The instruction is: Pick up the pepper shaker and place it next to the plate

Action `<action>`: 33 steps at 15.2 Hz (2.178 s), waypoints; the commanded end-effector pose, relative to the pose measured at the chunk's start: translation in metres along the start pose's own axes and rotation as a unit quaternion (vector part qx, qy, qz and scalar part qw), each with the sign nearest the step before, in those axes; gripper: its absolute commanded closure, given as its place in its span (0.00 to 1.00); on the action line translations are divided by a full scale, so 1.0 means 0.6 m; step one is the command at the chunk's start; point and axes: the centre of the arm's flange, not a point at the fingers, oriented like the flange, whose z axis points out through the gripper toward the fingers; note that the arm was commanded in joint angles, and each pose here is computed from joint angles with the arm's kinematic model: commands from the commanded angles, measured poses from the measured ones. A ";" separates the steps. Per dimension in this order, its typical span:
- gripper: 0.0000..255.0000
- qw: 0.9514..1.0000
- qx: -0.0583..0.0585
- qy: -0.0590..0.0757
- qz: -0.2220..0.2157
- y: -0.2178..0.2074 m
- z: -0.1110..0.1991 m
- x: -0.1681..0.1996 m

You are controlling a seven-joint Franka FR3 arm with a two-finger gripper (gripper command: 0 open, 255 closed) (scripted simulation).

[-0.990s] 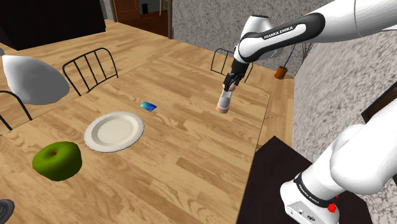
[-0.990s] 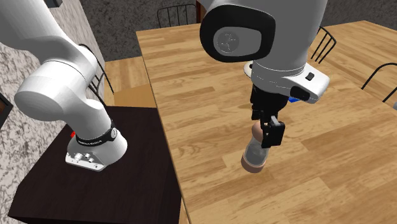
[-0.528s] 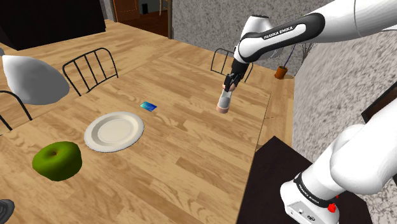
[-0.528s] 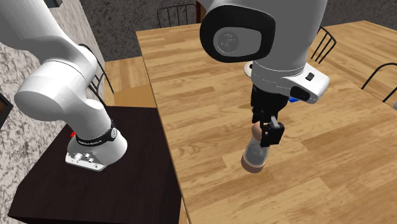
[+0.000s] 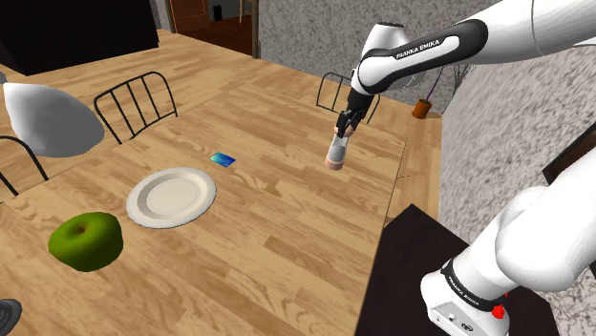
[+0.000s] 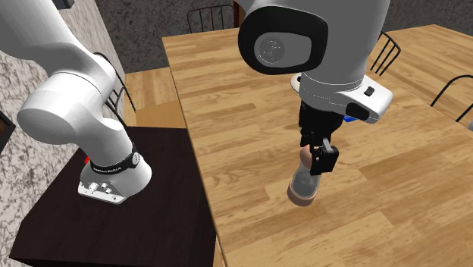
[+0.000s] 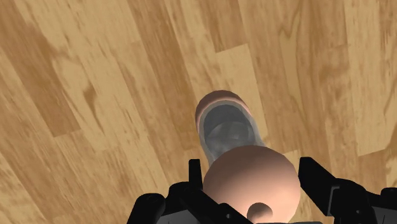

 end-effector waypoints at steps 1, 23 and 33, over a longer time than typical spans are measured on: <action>1.00 1.000 0.000 0.000 0.000 0.000 -0.008 0.000; 1.00 1.000 0.000 0.000 0.000 0.000 -0.201 0.018; 1.00 1.000 0.000 0.000 0.000 0.000 -0.289 0.026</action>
